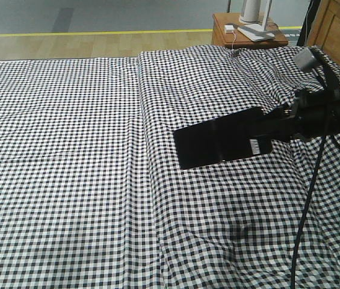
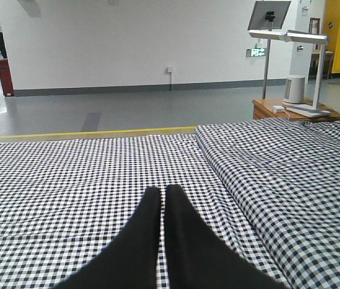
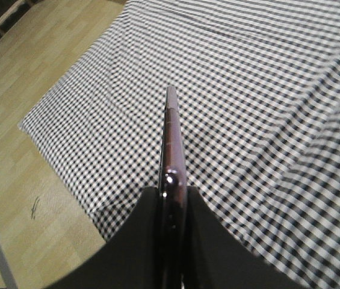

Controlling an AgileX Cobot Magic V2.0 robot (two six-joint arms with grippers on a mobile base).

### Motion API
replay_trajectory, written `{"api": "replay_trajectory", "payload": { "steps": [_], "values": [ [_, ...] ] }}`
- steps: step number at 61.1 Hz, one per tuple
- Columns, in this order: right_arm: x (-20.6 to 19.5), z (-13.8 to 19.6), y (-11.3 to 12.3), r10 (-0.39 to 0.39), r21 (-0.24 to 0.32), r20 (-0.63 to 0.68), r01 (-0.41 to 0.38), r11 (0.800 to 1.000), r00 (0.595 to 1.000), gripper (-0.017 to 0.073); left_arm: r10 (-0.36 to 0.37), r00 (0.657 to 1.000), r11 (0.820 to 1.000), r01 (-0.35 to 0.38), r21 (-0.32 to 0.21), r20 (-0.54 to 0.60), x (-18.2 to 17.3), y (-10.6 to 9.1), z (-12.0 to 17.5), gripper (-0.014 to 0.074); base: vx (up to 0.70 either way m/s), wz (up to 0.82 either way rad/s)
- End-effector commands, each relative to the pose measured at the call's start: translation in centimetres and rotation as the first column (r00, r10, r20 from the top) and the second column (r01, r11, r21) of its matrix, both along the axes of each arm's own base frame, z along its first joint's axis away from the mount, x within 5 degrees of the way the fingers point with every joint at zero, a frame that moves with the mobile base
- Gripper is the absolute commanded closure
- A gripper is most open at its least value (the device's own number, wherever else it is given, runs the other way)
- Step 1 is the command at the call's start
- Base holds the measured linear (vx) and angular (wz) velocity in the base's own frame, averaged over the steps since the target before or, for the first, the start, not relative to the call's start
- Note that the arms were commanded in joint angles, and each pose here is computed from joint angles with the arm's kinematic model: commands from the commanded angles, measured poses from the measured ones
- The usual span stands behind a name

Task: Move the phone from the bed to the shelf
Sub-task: 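Lift the phone with the right gripper up off the bed, then hold the phone in the right gripper while the base turns away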

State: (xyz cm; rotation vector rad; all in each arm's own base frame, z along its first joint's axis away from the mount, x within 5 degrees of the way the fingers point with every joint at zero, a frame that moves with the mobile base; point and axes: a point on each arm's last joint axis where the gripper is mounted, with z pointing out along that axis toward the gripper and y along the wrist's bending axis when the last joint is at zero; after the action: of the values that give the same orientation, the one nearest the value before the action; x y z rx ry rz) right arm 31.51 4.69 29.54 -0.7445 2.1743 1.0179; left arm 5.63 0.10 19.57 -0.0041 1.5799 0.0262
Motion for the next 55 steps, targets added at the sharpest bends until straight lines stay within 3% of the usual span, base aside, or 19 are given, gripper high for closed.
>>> {"api": "replay_trajectory", "payload": {
  "steps": [1,23,39,55],
  "values": [
    [-2.4,3.9,2.4,0.118,0.097,0.079,-0.125,0.987,0.990,0.0562,0.002,0.996,1.000,0.000,-0.017,0.094,-0.1,0.0,1.5,0.0592,0.00,0.00],
    [-6.7,7.7,7.4,0.265,0.157,0.195,-0.297,0.942,0.944,0.0562,0.002,0.996,1.000,0.000,-0.017,0.094,-0.1,0.0,1.5,0.0592,0.00,0.00],
    [-8.2,8.6,8.8,0.314,0.167,0.211,-0.350,0.922,0.926,0.0561,0.002,0.996,1.000,0.000,-0.017,0.094,-0.1,0.0,1.5,0.0592,0.00,0.00],
    [-8.3,8.9,8.8,0.306,0.192,0.216,-0.348,0.918,0.927,0.0561,0.002,0.996,1.000,0.000,-0.017,0.094,-0.1,0.0,1.5,0.0592,0.00,0.00]
  ]
}}
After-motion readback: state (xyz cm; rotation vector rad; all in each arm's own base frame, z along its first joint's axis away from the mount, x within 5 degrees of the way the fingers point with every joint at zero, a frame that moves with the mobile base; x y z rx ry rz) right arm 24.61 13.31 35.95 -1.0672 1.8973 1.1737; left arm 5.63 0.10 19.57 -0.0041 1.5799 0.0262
